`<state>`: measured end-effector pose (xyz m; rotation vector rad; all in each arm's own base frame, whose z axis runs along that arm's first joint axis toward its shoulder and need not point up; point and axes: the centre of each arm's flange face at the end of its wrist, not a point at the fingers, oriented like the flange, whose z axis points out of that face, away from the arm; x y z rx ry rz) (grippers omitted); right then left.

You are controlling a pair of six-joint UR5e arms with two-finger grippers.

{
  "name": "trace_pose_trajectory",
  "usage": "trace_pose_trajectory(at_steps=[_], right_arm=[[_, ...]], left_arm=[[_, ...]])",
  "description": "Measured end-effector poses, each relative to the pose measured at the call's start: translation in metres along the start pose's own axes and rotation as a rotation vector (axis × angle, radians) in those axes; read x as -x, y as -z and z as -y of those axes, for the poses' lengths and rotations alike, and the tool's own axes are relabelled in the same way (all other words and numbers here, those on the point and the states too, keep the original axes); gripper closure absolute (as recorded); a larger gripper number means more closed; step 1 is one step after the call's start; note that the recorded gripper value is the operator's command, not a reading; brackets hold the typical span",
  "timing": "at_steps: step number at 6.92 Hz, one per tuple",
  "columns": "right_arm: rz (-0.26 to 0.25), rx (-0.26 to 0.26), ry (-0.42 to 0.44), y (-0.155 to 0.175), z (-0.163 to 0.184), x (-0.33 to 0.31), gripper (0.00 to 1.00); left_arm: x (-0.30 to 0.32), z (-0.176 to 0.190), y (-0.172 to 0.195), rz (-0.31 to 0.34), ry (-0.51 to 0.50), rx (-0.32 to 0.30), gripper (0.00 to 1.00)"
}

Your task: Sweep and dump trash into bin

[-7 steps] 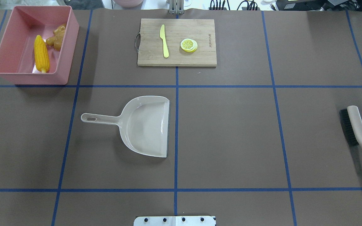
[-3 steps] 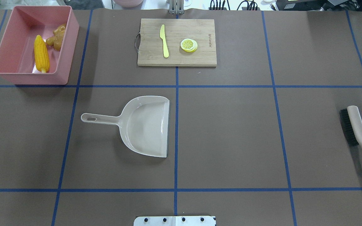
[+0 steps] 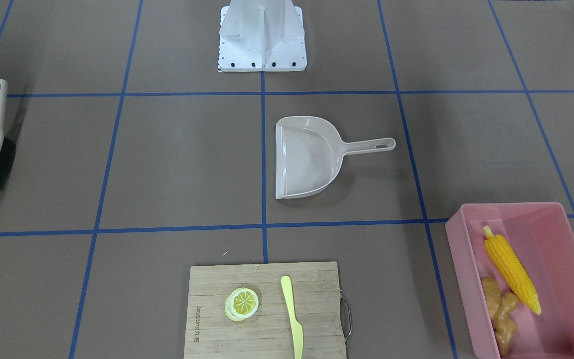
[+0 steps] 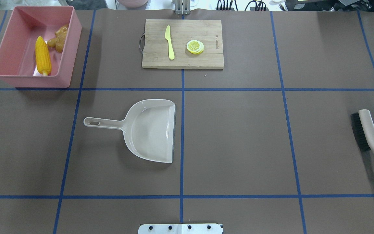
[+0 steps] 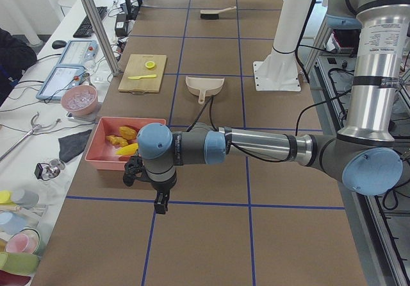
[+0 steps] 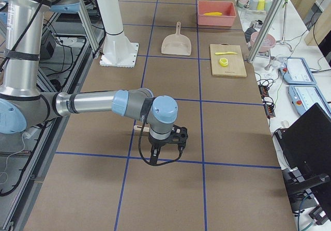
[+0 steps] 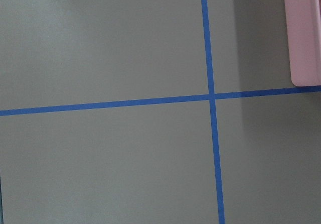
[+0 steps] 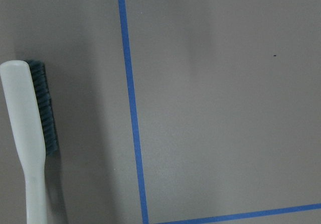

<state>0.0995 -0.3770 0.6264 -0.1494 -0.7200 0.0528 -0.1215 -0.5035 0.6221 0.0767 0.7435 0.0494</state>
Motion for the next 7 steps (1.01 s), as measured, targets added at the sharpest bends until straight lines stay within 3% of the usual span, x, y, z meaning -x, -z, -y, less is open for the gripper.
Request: trace_pose_trajectory(at_steps=[7], right_arm=[[-0.002,0.005,0.001,-0.0023,0.0008,-0.0016,0.00]], left_arm=[[0.0003,0.0001,-0.0003,0.000,0.000,0.000,0.02]])
